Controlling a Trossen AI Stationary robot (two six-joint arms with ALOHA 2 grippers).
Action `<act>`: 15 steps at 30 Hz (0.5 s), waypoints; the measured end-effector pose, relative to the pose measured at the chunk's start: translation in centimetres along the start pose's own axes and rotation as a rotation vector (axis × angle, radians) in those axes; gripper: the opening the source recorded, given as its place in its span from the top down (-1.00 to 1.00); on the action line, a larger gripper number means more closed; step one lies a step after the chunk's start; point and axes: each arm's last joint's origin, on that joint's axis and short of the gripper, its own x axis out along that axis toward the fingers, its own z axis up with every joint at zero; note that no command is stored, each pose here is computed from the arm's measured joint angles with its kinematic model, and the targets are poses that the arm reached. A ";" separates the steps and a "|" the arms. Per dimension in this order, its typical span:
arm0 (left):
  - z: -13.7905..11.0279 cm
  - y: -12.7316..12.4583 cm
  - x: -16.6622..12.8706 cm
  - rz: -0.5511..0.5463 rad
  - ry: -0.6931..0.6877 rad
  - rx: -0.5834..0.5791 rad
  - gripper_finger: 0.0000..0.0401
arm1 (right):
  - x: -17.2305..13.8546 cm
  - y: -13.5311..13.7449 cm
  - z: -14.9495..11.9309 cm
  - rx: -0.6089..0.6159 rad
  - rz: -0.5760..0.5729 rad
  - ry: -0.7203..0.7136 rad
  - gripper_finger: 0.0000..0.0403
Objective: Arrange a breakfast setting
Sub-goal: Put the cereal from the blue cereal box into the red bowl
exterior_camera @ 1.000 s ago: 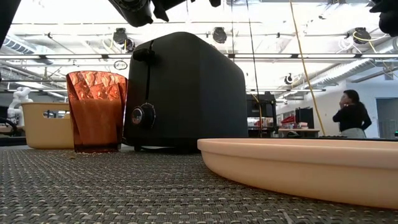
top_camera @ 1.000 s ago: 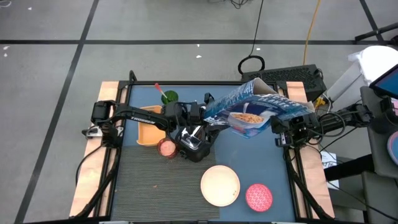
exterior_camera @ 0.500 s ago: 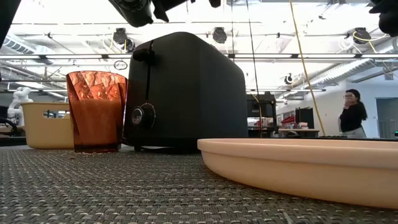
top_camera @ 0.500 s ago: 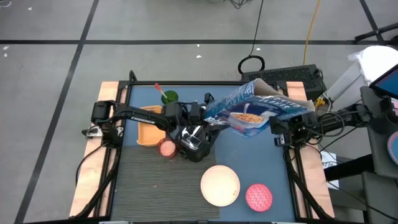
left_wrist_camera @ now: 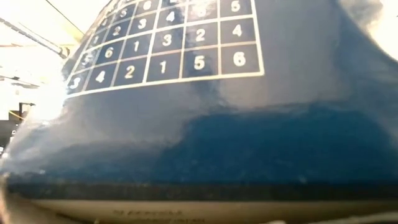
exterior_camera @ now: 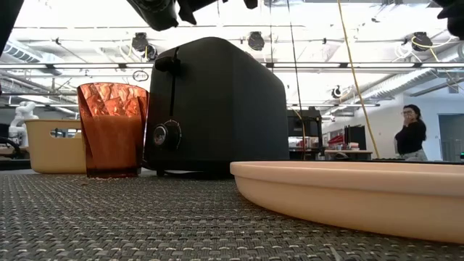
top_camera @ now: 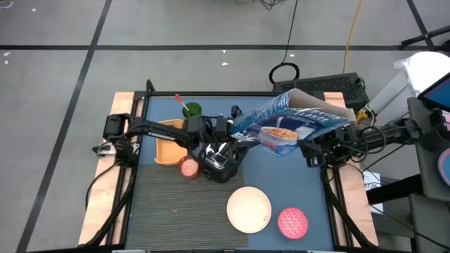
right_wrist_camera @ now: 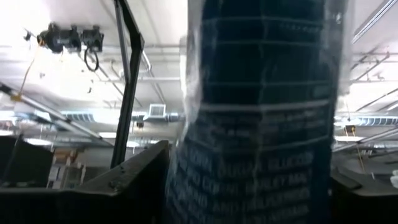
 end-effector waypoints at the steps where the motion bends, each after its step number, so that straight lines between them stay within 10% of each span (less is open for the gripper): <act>1: 0.1 0.0 0.0 0.000 -0.004 0.001 -0.60 | -0.1 0.0 0.0 -0.002 0.001 0.013 -0.39; 15: 3.1 -0.6 -0.2 -0.026 0.010 -0.008 -0.60 | -1.7 -0.1 0.0 -0.018 0.024 0.240 -0.39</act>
